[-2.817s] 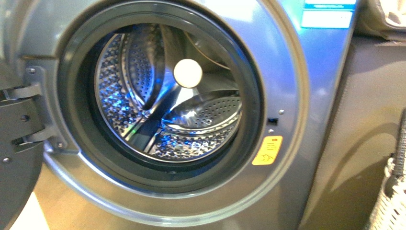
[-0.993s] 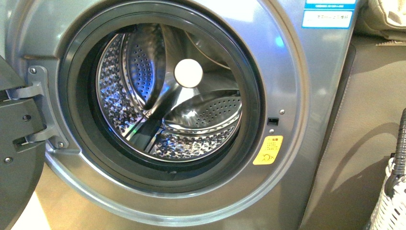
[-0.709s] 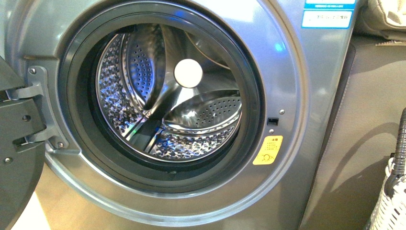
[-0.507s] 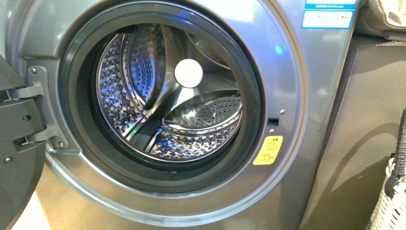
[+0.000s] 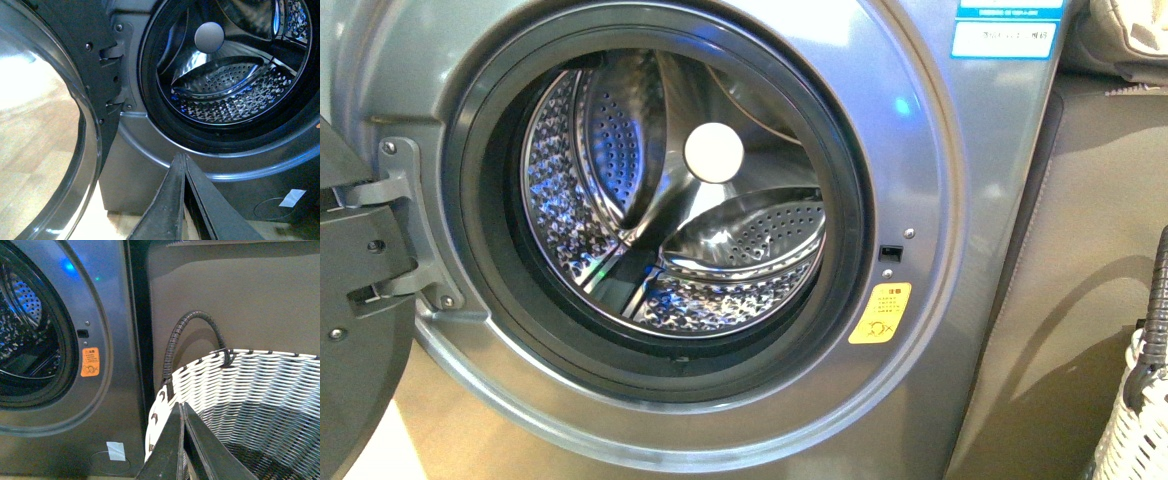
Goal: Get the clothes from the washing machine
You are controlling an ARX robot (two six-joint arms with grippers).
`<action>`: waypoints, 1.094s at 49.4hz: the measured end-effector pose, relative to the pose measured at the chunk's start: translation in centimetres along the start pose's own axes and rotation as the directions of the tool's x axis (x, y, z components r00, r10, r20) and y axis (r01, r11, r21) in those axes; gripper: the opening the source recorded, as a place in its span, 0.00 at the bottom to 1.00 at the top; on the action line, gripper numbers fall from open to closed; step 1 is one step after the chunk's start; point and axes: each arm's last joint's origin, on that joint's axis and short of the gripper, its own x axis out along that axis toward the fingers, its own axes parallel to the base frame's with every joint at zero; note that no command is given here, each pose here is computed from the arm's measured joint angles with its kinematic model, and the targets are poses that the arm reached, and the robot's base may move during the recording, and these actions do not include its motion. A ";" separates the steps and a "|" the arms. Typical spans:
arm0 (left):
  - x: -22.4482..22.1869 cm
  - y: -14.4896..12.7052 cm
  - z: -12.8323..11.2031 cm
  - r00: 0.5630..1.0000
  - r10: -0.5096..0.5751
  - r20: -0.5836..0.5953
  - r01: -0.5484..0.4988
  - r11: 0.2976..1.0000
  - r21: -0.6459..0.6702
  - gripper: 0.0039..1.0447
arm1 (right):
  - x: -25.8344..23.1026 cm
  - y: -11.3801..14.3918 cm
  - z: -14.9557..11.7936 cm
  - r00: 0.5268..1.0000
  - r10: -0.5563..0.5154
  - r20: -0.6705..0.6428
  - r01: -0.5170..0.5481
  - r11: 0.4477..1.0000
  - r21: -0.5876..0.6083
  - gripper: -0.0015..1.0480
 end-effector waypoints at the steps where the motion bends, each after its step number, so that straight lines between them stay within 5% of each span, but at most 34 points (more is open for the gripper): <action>1: 0.0 0.0 -0.2 1.000 0.000 0.000 0.000 1.000 0.000 0.03 | 0.0 0.0 0.0 1.000 0.000 0.000 0.000 1.000 0.000 0.02; 34: 0.0 0.0 -0.4 1.000 0.000 0.000 0.000 1.000 0.000 0.03 | 0.0 0.0 0.0 1.000 0.000 0.000 0.000 1.000 -0.001 0.03; 40: 0.0 0.0 -0.4 1.000 0.000 0.000 0.000 1.000 0.000 0.06 | 0.0 0.0 0.0 1.000 0.000 0.000 0.000 1.000 -0.002 0.23; 54: 0.0 0.0 -0.4 1.000 0.000 0.000 0.000 1.000 0.000 0.56 | 0.0 0.0 0.0 1.000 0.000 0.000 0.000 1.000 -0.002 0.70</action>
